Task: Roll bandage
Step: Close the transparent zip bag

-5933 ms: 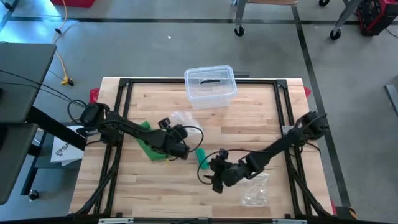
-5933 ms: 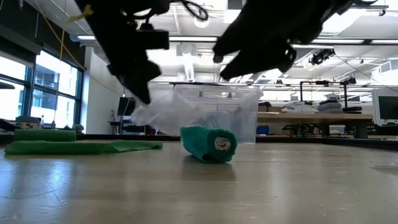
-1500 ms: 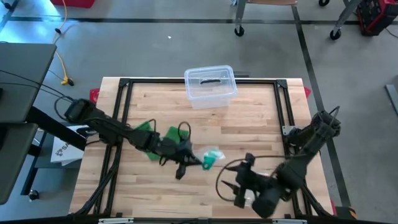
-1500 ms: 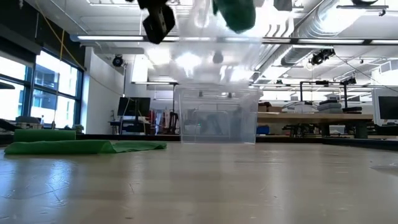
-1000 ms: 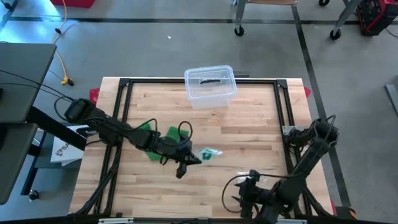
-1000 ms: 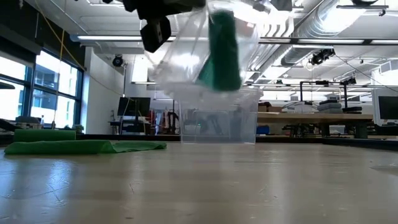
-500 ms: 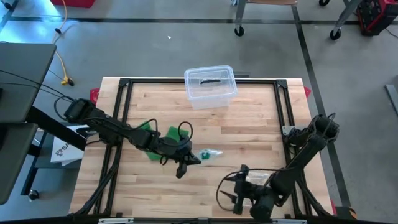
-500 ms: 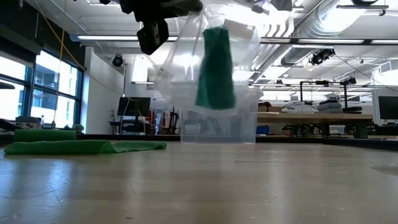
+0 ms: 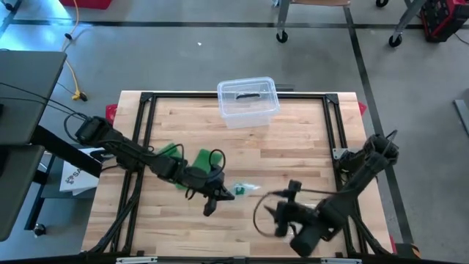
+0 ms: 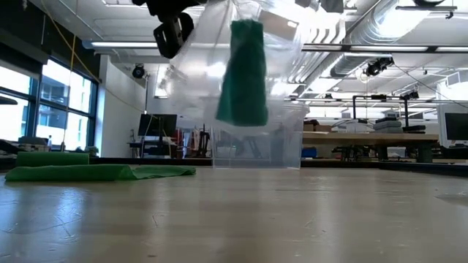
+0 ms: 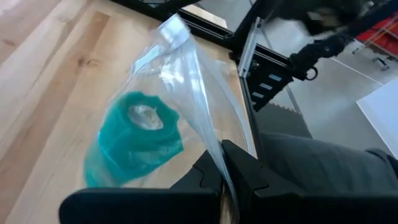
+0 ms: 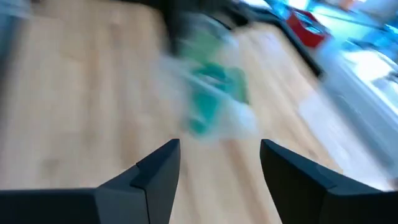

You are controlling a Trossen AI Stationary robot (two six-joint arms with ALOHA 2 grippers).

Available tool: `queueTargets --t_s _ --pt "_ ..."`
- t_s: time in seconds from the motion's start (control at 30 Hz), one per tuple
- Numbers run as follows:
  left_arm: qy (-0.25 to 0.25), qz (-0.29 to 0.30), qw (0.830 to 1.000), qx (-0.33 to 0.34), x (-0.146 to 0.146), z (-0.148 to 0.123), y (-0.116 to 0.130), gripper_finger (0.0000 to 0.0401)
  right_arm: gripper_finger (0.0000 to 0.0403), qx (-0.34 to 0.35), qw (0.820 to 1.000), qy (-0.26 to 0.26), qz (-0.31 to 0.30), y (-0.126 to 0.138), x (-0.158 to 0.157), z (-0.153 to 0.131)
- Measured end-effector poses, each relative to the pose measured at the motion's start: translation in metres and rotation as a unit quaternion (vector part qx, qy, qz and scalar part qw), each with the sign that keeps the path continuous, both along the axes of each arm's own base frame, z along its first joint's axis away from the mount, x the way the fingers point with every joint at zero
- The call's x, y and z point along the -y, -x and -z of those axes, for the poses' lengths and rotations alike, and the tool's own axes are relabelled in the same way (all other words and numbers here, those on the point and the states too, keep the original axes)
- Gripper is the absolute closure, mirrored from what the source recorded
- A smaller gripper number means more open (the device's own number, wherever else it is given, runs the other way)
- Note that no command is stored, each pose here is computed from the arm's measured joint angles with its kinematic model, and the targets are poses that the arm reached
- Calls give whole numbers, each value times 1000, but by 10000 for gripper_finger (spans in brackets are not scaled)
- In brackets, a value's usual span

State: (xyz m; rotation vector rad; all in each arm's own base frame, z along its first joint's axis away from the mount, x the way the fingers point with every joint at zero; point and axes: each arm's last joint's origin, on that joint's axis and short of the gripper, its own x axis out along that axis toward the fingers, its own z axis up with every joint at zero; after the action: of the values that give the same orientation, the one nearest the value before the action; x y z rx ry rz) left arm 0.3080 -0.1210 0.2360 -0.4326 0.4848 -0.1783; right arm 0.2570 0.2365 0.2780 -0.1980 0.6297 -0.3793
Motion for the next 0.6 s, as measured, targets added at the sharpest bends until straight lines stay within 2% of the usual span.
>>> queueTargets --t_s 0.07,0.13,0.33,0.4,0.5,0.6 --pt "0 2 1000 0 1 0 0 401 190 1 999 6 36 -7 13 2" --pt "0 2 1000 0 1 0 0 401 190 -7 999 9 47 -16 23 2" --pt "2 9 1000 -2 1 0 1 401 190 -88 994 -48 -35 -45 42 3" --pt "3 11 1000 -2 1 0 1 401 195 -91 994 -56 -33 -50 48 2" --pt "3 12 1000 -3 2 0 1 401 229 -94 993 -60 -29 -52 52 3" --pt "2 14 1000 -4 3 0 1 401 301 -97 991 -77 -39 -53 50 3"
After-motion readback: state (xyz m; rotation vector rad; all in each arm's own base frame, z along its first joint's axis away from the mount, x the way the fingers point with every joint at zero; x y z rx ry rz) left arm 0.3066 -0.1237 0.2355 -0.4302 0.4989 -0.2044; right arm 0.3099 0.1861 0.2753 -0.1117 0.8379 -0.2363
